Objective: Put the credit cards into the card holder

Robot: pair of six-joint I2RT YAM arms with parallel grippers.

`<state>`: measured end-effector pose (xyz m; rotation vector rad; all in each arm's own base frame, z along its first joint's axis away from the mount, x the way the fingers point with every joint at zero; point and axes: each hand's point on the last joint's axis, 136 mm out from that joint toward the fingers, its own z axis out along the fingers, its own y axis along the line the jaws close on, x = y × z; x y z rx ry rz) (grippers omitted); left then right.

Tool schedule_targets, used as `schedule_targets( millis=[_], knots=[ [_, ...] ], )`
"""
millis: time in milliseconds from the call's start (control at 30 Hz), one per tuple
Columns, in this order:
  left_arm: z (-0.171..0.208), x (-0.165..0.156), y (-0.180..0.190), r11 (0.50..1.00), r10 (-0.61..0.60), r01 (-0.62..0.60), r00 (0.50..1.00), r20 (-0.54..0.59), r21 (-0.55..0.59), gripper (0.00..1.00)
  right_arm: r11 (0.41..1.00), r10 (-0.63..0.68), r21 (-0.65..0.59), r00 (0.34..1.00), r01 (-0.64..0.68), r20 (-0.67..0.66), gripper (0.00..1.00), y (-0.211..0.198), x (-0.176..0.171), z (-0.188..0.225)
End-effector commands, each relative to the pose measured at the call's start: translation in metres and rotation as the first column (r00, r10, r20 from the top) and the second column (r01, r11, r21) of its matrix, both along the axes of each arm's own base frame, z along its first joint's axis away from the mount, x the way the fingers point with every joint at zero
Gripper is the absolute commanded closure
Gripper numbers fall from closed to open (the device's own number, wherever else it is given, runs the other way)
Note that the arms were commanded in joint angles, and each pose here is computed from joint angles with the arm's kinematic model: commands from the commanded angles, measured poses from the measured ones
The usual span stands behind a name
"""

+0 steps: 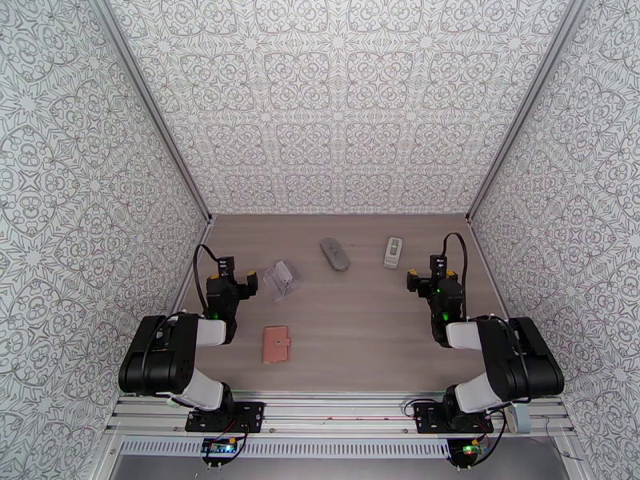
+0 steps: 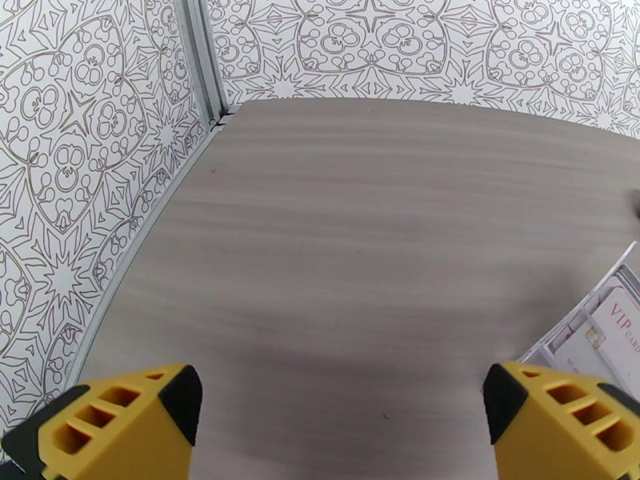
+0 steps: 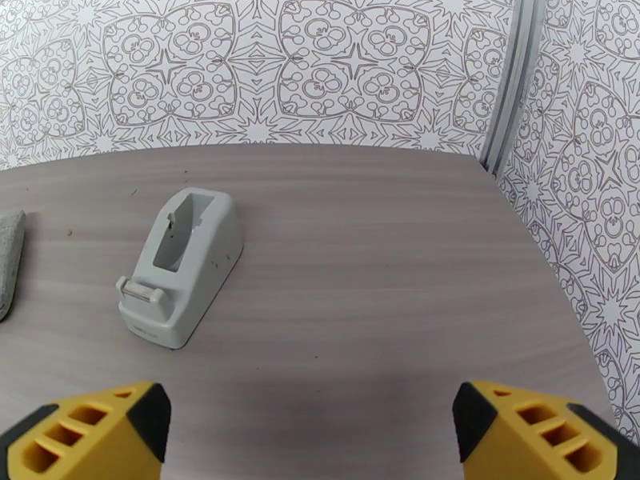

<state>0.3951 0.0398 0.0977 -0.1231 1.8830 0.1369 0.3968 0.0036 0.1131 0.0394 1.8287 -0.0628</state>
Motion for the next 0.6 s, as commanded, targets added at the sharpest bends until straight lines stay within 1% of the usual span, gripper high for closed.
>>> schedule_targets(
  millis=[0,567],
  knots=[
    [0.0139,0.0057,-0.003,1.0,-0.015,0.015,0.999,0.044,-0.001,0.01,1.0,0.002,-0.004,1.0,-0.002,0.012,0.01,-0.0018,0.0033,0.0055],
    [0.0137,0.0057,-0.0031,1.0,-0.018,0.018,0.999,0.043,-0.001,0.01,1.0,0.001,-0.004,1.0,-0.001,0.014,0.01,-0.002,0.003,0.0056]
  ],
)
